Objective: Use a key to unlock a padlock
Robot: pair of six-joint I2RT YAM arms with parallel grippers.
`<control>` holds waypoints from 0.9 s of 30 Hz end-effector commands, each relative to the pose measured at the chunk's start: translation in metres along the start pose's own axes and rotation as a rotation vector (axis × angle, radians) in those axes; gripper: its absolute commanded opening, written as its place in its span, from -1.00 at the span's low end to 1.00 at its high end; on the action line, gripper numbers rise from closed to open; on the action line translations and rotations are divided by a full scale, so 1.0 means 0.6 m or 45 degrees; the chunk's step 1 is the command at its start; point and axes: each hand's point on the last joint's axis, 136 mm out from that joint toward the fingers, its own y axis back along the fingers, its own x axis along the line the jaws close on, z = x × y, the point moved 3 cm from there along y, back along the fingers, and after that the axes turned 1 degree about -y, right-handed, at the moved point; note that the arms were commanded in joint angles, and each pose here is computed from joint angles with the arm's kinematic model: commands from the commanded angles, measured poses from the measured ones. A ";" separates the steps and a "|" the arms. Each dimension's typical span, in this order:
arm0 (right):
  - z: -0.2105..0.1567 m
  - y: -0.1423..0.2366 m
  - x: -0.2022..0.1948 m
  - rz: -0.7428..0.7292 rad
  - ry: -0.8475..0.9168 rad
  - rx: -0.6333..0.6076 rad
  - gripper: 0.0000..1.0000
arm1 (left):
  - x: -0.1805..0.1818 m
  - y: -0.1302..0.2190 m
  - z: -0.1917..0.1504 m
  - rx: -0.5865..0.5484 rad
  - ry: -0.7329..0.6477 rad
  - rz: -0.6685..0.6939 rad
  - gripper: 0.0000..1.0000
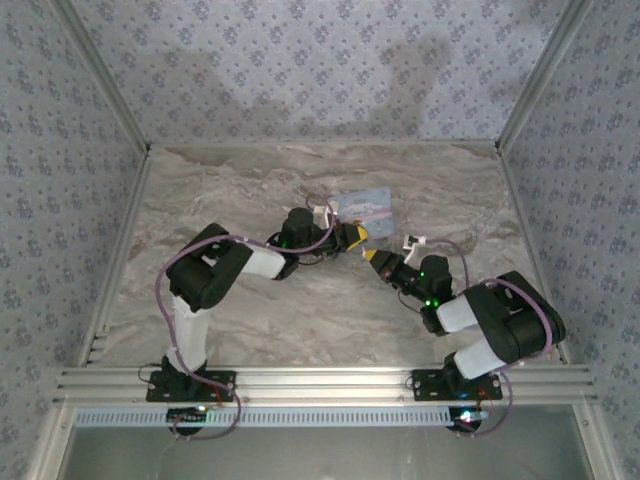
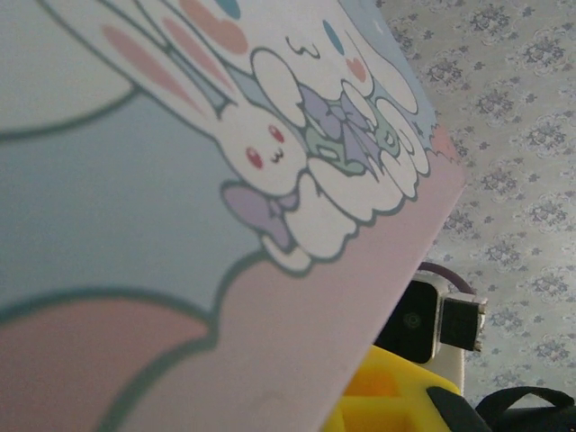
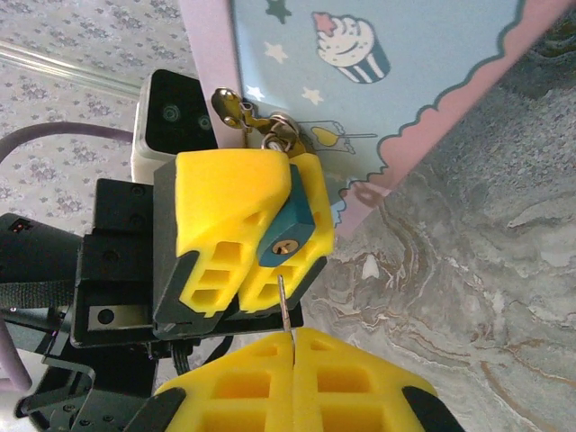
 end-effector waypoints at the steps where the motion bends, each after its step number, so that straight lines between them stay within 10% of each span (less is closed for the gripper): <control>1: 0.014 -0.006 0.013 0.050 0.000 -0.040 -1.00 | -0.044 0.008 0.010 -0.016 -0.073 -0.124 -1.00; 27: 0.031 -0.009 0.028 0.101 -0.025 -0.077 -1.00 | -0.046 0.004 0.007 -0.013 -0.064 -0.149 -1.00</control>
